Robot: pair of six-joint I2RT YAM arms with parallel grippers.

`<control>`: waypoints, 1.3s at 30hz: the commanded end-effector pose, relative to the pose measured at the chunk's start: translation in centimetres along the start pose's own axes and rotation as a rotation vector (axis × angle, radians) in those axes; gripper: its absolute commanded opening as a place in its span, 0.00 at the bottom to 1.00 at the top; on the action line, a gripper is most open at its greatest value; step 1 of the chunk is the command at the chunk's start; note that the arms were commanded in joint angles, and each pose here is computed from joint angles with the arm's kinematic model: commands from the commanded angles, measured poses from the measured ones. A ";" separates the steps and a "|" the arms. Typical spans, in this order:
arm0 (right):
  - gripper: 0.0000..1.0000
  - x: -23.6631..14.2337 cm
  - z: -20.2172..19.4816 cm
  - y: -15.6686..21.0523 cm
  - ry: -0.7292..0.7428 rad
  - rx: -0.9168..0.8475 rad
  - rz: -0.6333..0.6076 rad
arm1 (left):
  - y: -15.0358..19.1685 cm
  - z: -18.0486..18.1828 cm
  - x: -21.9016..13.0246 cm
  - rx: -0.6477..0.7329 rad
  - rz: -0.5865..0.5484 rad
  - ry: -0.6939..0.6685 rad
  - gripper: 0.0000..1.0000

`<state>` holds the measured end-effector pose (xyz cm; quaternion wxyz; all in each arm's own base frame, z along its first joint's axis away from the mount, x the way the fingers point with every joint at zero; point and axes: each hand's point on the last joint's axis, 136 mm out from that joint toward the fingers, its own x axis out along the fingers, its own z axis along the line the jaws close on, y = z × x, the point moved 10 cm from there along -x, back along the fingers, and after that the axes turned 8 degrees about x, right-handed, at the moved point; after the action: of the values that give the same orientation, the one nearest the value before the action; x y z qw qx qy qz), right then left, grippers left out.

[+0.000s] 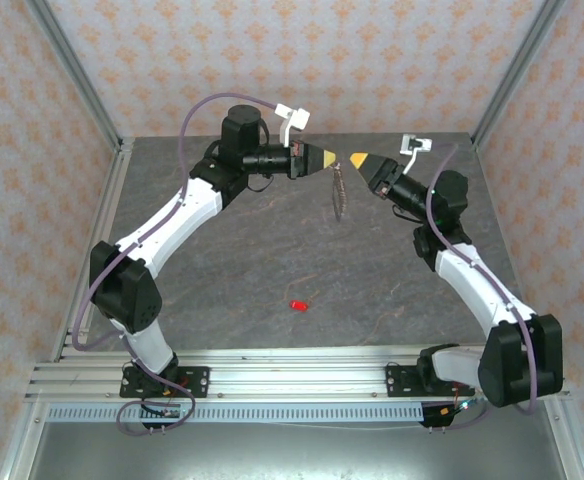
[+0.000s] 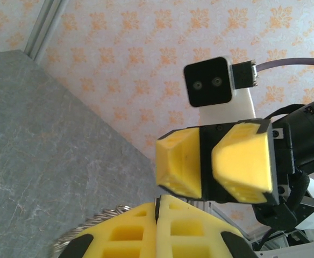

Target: Put the keys on the keyring

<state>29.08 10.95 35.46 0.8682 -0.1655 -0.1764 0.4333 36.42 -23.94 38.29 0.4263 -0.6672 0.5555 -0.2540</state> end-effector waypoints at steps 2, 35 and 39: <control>0.31 0.7 1.4 0.1 -0.076 -0.050 0.018 | -1.3 -1.1 -0.1 0.039 -0.022 0.055 0.00; 0.15 2.2 1.4 0.6 -0.103 -0.031 0.032 | -1.4 -1.3 0.3 0.040 -0.030 0.063 0.00; 0.14 2.3 1.5 0.5 -0.111 -0.032 0.028 | -1.2 -1.3 0.4 0.040 -0.025 0.067 0.00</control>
<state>29.66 13.18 34.44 0.8579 -0.1468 -0.1725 0.4612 36.41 -24.10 38.47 0.4203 -0.6689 0.5583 -0.2535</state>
